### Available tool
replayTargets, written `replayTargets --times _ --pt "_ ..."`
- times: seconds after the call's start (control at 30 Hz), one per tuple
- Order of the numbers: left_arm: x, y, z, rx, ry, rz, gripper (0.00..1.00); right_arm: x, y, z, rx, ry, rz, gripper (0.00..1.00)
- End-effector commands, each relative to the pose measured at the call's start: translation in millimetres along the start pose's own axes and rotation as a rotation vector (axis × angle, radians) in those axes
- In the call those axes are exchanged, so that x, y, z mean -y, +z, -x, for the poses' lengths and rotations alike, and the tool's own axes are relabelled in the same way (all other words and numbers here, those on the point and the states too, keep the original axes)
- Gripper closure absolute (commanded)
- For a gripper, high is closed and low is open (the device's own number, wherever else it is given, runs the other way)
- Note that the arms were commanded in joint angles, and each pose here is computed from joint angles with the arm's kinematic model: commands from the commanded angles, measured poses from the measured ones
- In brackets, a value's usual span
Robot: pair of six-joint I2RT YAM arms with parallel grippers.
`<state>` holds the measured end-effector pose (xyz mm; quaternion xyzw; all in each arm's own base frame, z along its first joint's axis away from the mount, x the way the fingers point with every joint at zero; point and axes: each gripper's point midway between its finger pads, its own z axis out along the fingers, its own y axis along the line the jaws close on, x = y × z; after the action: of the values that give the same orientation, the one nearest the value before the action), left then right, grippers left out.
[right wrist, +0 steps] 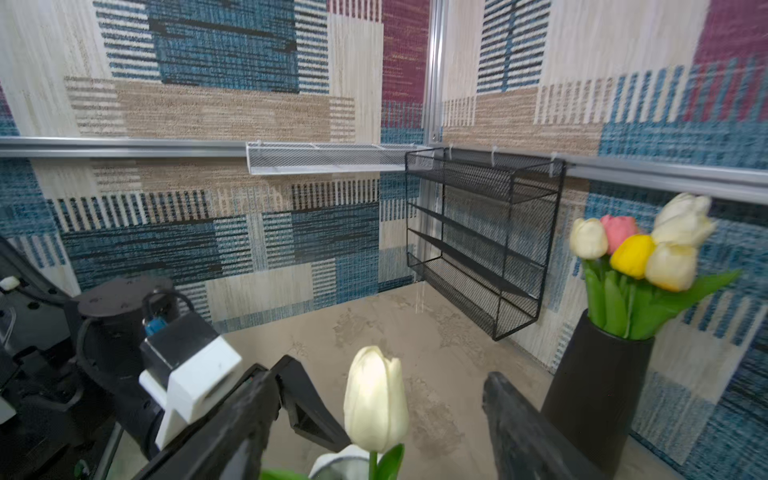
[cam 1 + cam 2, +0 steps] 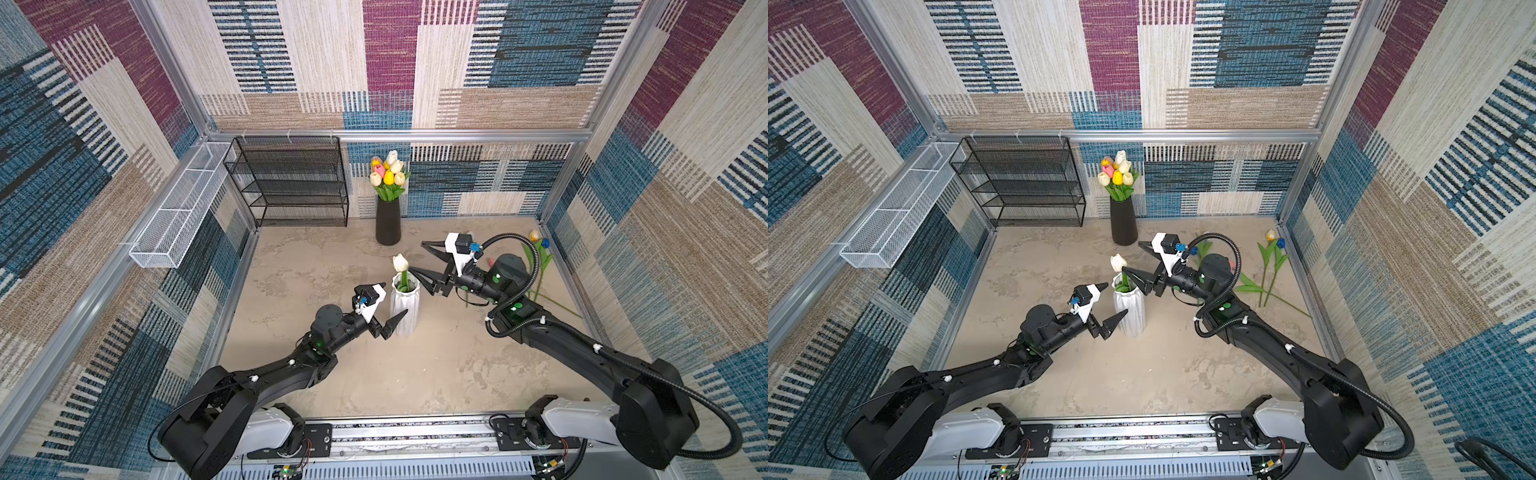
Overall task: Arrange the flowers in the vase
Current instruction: 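Carry the white tulip over the white vase and lower its stem in, then open the right gripper and move it back to the loose tulips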
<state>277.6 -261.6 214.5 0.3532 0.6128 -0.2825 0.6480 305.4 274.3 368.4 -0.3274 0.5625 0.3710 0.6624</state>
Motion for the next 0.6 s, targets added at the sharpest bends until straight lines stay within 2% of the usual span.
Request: replayTargets --times 0.0,0.07,0.17,0.27,0.3,0.47,0.57 --pt "-0.4 -2.3 12.9 0.049 0.022 0.002 0.04 71.3 -12.5 -12.5 -0.108 0.129 -0.324 0.19" --pt "0.7 -3.1 14.7 0.053 0.024 -0.003 0.04 126.5 -24.6 -45.2 -0.244 0.27 -0.486 0.24" --pt "3.9 -3.6 16.1 0.053 0.026 -0.02 0.04 191.2 -58.3 -117.0 -0.462 0.47 -0.651 0.53" --pt "5.6 -4.3 13.0 0.036 0.023 -0.029 0.04 227.3 -98.1 -181.2 -0.703 0.444 -0.866 0.61" --pt "6.1 -4.6 12.3 0.033 0.023 -0.031 0.04 233.7 -107.9 -198.0 -0.774 0.446 -0.896 0.64" --pt "5.2 -6.2 10.6 0.021 0.03 -0.025 0.04 236.7 -143.1 -261.9 -1.148 0.383 -0.889 0.68" --pt "5.6 -6.7 10.7 0.021 0.035 -0.024 0.04 232.0 -162.7 -279.9 -1.271 0.331 -0.809 0.64"
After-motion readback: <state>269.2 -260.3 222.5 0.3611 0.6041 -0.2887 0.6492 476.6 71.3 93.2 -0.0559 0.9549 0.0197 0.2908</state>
